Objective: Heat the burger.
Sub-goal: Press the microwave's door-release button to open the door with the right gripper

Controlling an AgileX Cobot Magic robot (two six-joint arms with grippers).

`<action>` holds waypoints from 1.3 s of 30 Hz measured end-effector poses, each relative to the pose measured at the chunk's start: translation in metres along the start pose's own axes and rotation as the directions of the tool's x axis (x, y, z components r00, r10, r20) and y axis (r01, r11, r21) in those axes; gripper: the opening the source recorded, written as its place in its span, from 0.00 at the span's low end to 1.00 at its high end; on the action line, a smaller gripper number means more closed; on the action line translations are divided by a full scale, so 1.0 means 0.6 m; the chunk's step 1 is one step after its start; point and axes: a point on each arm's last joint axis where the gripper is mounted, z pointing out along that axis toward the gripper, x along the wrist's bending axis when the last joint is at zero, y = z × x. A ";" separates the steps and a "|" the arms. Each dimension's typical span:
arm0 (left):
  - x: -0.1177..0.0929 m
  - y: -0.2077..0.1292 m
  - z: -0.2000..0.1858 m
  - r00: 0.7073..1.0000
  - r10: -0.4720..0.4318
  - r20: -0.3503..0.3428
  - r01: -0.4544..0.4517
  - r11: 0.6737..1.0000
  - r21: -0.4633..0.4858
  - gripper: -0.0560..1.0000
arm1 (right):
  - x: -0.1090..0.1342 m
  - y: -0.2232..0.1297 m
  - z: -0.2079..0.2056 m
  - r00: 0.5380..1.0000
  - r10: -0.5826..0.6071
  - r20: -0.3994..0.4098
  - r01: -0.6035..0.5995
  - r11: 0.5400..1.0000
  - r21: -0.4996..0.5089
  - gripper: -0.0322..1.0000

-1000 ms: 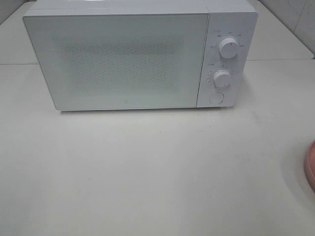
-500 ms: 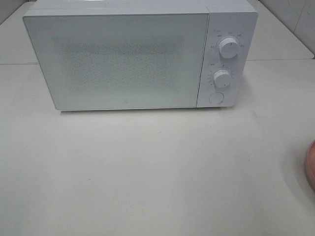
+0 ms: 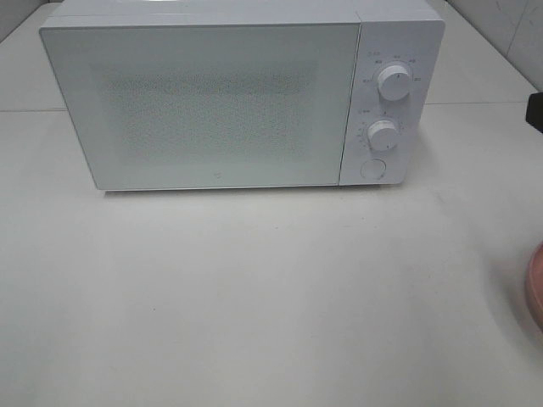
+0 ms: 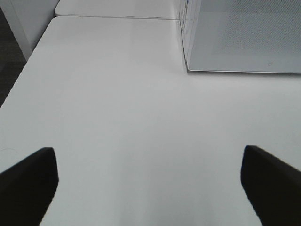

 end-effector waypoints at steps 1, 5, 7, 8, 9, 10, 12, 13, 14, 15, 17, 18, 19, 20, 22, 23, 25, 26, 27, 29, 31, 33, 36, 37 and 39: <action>0.000 0.000 0.000 1.000 0.000 0.000 0.000 1.000 0.000 0.98 | 0.000 0.000 0.005 1.000 -0.006 -0.003 0.006 1.000 -0.004 0.76; 0.000 0.000 0.000 1.000 0.000 0.000 0.000 1.000 0.000 0.98 | 0.002 -0.004 0.026 1.000 -0.015 -0.012 0.015 1.000 0.001 0.76; 0.000 0.000 0.000 1.000 0.000 0.000 0.000 1.000 0.000 0.98 | 0.004 -0.012 0.057 1.000 -0.014 -0.025 0.015 1.000 0.014 0.76; 0.000 0.000 0.000 1.000 0.000 0.000 0.000 1.000 0.000 0.98 | 0.004 -0.012 0.057 1.000 -0.014 -0.025 0.015 1.000 0.014 0.76; 0.000 0.000 0.000 1.000 0.000 0.000 0.000 1.000 0.000 0.98 | 0.005 -0.015 0.065 0.999 -0.014 -0.029 0.014 1.000 0.015 0.76; 0.000 0.000 0.000 1.000 0.000 0.000 0.000 1.000 0.000 0.98 | 0.005 -0.015 0.065 0.999 -0.014 -0.029 0.014 1.000 0.015 0.76; 0.000 0.000 0.000 1.000 0.000 0.000 0.000 1.000 0.000 0.98 | 0.006 -0.024 0.092 0.999 -0.021 -0.039 0.022 1.000 0.012 0.76; 0.000 0.000 0.000 1.000 0.000 0.000 0.000 1.000 0.000 0.98 | 0.006 -0.024 0.092 0.999 -0.021 -0.039 0.022 1.000 0.012 0.76; 0.000 0.000 0.000 1.000 0.000 0.000 0.000 1.000 0.000 0.98 | 0.006 -0.028 0.099 0.999 -0.022 -0.038 0.023 1.000 0.017 0.76; 0.000 0.000 0.000 1.000 0.000 0.000 0.000 1.000 0.000 0.98 | 0.006 -0.035 0.112 0.999 -0.022 -0.036 0.022 0.999 0.027 0.76; 0.000 0.000 0.000 1.000 0.000 0.000 0.000 1.000 0.000 0.98 | 0.006 -0.038 0.116 0.999 -0.023 -0.035 0.024 0.999 0.023 0.76; 0.000 0.000 0.000 1.000 0.000 0.000 0.000 1.000 0.000 0.98 | 0.005 -0.049 0.125 1.000 -0.015 -0.027 0.016 1.000 0.019 0.76; 0.000 0.000 0.000 1.000 0.000 0.000 0.000 1.000 0.000 0.98 | 0.005 -0.049 0.125 1.000 -0.015 -0.027 0.016 1.000 0.019 0.76; 0.000 0.000 0.000 1.000 0.000 0.000 0.000 1.000 0.000 0.98 | 0.003 -0.061 0.130 1.000 0.000 -0.012 0.001 1.000 0.022 0.76; 0.000 0.000 0.000 1.000 0.000 0.000 0.000 1.000 0.000 0.98 | 0.001 -0.068 0.132 1.000 0.017 0.001 -0.017 1.000 0.023 0.76; 0.000 0.000 0.000 1.000 0.000 0.000 0.000 1.000 0.000 0.98 | -0.003 -0.082 0.134 0.999 0.031 0.029 -0.032 0.999 0.028 0.76; 0.000 0.000 0.000 1.000 0.000 0.000 0.000 1.000 0.000 0.98 | -0.005 -0.091 0.135 0.997 0.048 0.058 -0.050 0.999 0.017 0.76; 0.000 0.000 0.000 1.000 0.000 0.000 0.000 1.000 0.000 0.98 | -0.003 -0.097 0.135 0.996 0.053 0.071 -0.055 0.998 0.013 0.76; 0.000 0.000 0.000 1.000 0.000 0.000 0.000 1.000 0.000 0.98 | -0.003 -0.097 0.135 0.996 0.053 0.071 -0.055 0.998 0.013 0.76; 0.000 0.000 0.000 1.000 0.000 0.000 0.000 1.000 0.000 0.98 | 0.006 -0.104 0.133 0.994 0.050 0.095 -0.049 0.999 -0.006 0.76; 0.000 0.000 0.000 1.000 0.000 0.000 0.000 1.000 0.000 0.98 | 0.015 -0.109 0.133 0.994 0.033 0.108 -0.031 0.999 -0.020 0.76; 0.000 0.000 0.000 1.000 0.000 0.000 0.000 1.000 0.000 0.98 | 0.020 -0.111 0.133 0.994 0.027 0.107 -0.025 0.999 -0.023 0.76; 0.000 0.000 0.000 1.000 0.000 0.000 0.000 1.000 0.000 0.98 | 0.033 -0.117 0.135 0.992 0.025 0.120 -0.021 0.999 -0.038 0.76; 0.000 0.000 0.000 1.000 0.000 0.000 0.000 1.000 0.000 0.98 | 0.041 -0.120 0.136 0.991 0.042 0.127 -0.037 0.998 -0.042 0.76; 0.000 0.000 0.000 1.000 0.000 0.000 0.000 1.000 0.000 0.98 | 0.051 -0.125 0.137 0.991 0.047 0.125 -0.042 0.998 -0.044 0.76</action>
